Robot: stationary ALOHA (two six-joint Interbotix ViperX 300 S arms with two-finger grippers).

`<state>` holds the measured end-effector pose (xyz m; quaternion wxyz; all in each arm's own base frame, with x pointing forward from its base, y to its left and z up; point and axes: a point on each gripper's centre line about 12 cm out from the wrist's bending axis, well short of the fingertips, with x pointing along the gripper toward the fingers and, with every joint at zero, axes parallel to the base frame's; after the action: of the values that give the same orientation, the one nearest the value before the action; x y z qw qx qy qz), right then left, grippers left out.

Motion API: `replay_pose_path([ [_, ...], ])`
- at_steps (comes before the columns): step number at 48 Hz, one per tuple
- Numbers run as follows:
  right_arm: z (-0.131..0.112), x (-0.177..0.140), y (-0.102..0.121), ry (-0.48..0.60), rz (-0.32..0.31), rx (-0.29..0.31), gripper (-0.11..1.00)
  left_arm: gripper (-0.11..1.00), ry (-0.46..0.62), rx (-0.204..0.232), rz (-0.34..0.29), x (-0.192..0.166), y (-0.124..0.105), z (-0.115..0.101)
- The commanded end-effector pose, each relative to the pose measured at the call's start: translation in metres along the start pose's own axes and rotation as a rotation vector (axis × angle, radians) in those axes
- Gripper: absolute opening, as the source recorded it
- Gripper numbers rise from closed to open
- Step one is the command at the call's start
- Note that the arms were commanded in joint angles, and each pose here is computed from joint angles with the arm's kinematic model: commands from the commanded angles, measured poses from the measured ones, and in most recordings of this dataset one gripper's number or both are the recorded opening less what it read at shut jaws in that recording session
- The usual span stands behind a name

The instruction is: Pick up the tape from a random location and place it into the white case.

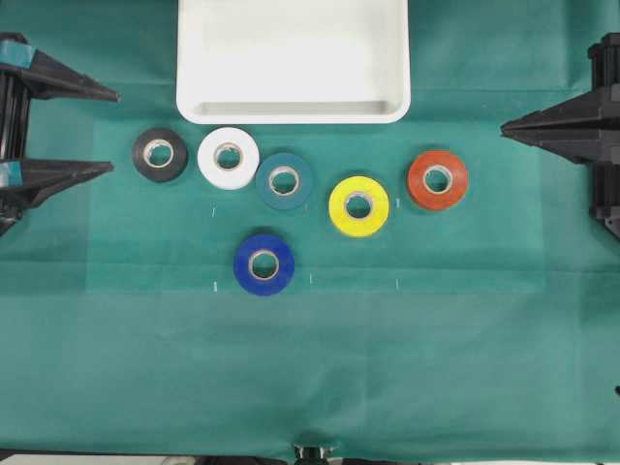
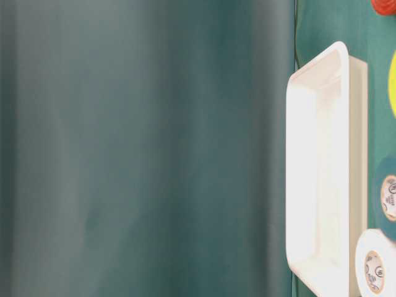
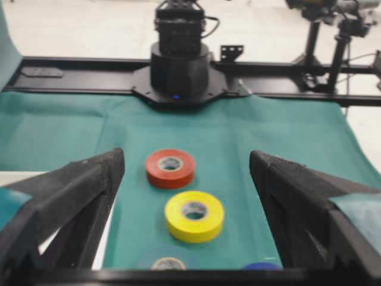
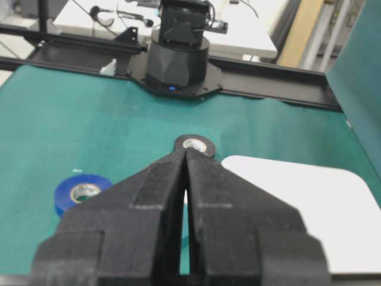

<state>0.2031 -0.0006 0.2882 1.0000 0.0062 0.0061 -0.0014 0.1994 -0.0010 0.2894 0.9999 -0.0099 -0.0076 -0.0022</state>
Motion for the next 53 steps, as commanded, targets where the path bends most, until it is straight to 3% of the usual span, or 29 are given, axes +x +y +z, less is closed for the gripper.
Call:
replay_pose_path([
  [1,0.010,0.003,0.000,-0.023,0.001,-0.003,0.00,0.99,-0.025,-0.001,0.028,0.002,0.005,0.010],
  [11,0.010,0.003,0.000,-0.021,0.000,-0.002,0.00,0.99,-0.026,0.000,0.060,0.002,0.012,0.010],
  [31,0.010,0.003,0.000,-0.020,0.000,-0.002,0.00,0.99,-0.020,0.002,0.062,0.008,0.013,0.010],
  [53,0.010,0.003,0.000,-0.020,0.001,-0.003,0.00,0.99,0.017,0.033,0.089,0.061,0.023,0.016],
])
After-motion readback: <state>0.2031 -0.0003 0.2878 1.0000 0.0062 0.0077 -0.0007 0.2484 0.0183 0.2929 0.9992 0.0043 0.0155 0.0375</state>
